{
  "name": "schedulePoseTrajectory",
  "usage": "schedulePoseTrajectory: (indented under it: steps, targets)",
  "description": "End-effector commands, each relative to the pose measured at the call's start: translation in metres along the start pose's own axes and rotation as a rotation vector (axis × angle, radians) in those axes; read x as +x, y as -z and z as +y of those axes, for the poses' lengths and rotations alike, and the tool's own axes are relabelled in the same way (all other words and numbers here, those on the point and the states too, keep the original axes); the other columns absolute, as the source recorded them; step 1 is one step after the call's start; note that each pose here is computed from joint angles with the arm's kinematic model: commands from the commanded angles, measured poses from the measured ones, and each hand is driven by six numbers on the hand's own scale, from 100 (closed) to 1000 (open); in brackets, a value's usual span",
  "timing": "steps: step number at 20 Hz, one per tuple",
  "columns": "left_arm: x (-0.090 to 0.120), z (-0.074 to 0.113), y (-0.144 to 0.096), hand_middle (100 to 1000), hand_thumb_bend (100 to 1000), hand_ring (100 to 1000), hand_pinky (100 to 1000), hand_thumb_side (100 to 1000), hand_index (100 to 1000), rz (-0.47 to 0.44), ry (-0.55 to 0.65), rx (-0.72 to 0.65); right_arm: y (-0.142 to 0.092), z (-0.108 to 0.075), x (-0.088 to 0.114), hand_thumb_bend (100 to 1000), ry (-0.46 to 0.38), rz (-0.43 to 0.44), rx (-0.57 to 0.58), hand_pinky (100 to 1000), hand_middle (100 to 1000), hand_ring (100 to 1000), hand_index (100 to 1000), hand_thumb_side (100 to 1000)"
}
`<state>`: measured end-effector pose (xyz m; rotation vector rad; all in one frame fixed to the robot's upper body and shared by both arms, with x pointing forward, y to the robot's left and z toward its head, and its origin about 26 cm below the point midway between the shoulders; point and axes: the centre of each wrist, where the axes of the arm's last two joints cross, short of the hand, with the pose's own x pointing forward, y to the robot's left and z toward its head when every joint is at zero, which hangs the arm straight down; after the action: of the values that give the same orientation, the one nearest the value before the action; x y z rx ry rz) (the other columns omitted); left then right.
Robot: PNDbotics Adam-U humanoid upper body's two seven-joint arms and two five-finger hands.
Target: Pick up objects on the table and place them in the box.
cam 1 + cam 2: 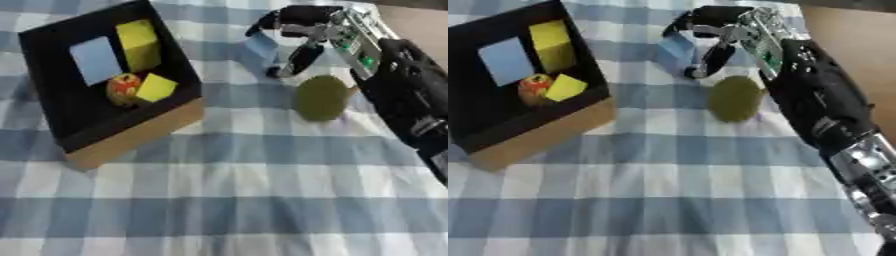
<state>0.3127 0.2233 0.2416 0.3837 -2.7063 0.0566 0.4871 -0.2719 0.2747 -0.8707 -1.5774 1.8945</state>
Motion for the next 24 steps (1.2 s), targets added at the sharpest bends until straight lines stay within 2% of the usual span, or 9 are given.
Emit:
schedulePoseTrajectory:
  steps: [1, 3, 9, 13, 18, 19, 20, 24]
  targets:
    - [0.006, 0.001, 0.007, 779, 458, 880, 747, 680, 799, -0.03, -0.005, -0.001, -0.003, -0.012, -0.003, 100, -0.001, 0.018, -0.055, 871, 535, 884, 738, 126]
    - [0.006, 0.001, 0.007, 778, 457, 880, 747, 681, 799, -0.03, -0.004, -0.001, -0.008, -0.009, -0.005, 100, 0.003, 0.019, -0.07, 864, 491, 865, 697, 124]
    - [0.005, 0.003, 0.006, 777, 458, 880, 747, 679, 799, -0.027, 0.003, -0.003, -0.02, -0.015, -0.005, 100, -0.01, -0.001, -0.053, 858, 491, 851, 691, 138]
    - [0.005, 0.003, 0.005, 775, 458, 879, 748, 678, 799, -0.024, 0.008, -0.006, -0.023, -0.027, -0.003, 100, -0.013, -0.005, -0.069, 848, 463, 830, 662, 137]
    - [0.004, 0.004, 0.004, 774, 459, 878, 748, 676, 799, -0.021, 0.014, -0.011, -0.025, -0.045, 0.003, 100, -0.024, -0.01, -0.121, 849, 470, 830, 671, 131]
    - [0.004, 0.004, 0.004, 774, 460, 877, 748, 675, 799, -0.021, 0.015, -0.011, -0.025, -0.049, 0.004, 100, -0.024, -0.014, -0.139, 849, 468, 828, 670, 191]
    - [0.004, 0.004, 0.004, 774, 461, 877, 748, 675, 799, -0.021, 0.015, -0.011, -0.026, -0.053, 0.006, 100, -0.022, -0.018, -0.155, 848, 464, 825, 669, 115]
    - [0.004, 0.004, 0.003, 774, 461, 876, 749, 674, 798, -0.021, 0.015, -0.013, -0.025, -0.075, 0.023, 100, -0.011, -0.059, -0.251, 843, 453, 812, 664, 100]
